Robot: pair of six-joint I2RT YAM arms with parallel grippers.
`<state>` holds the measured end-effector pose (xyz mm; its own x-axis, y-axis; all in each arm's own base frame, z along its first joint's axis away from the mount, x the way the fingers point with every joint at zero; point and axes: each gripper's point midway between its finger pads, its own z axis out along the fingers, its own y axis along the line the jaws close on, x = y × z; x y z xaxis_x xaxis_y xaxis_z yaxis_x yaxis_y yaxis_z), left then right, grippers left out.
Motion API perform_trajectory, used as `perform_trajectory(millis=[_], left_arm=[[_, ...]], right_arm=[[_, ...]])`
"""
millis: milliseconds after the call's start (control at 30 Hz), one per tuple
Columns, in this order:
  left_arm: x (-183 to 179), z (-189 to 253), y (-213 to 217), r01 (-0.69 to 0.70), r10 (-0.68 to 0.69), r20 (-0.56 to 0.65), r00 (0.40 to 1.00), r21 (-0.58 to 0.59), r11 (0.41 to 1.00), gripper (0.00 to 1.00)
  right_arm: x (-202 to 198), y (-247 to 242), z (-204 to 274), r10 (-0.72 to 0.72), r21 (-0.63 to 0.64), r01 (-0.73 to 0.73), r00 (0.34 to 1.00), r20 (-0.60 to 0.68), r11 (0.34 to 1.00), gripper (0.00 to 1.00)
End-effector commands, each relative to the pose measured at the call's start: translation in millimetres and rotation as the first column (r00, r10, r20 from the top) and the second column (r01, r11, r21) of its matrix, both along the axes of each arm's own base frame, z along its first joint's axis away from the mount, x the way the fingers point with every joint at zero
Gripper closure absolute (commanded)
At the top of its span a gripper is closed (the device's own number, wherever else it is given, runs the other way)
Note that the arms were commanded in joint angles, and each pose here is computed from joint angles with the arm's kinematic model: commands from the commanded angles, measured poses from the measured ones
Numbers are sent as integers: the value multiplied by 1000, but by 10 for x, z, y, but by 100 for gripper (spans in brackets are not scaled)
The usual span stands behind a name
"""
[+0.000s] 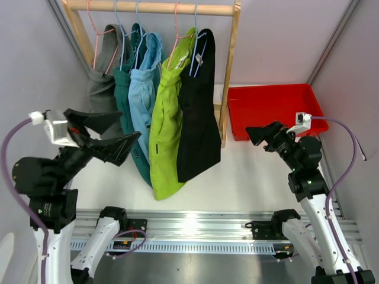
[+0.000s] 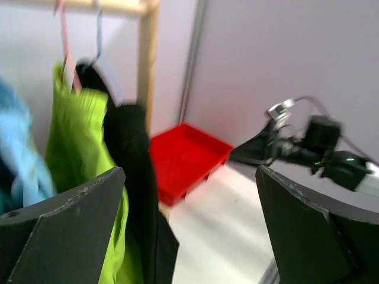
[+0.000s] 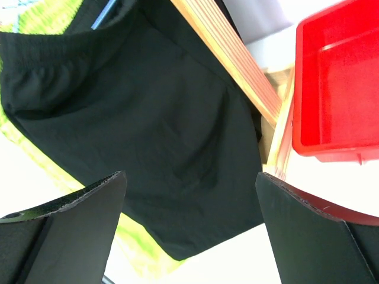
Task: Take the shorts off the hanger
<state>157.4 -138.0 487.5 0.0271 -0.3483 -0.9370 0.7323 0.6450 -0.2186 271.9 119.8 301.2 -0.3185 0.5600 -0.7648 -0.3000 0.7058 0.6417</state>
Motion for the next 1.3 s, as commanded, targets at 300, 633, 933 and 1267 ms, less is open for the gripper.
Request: perform_trajectory(millis=[300,633,933,1267], left_arm=[[-70,166,-152,161,-143,140,980,-129,979,4],[777,729,-428,39,-39,15,999,50,998,15],[2095,463,-1079,-166,218,-201,955,245,955,13],[2555,44,-1375,-213,283,-234,930,285,935,21]], right_arm=[[167,127,-408,68,-57,-73,993,-92,996,1],[125,-7,-625,-7,-96,-8,989,-150,995,1],[-30,-62,-563,-19,-138,1,992,-129,990,1],[-147,-83,-405,-22,-134,7,994,-110,991,1]])
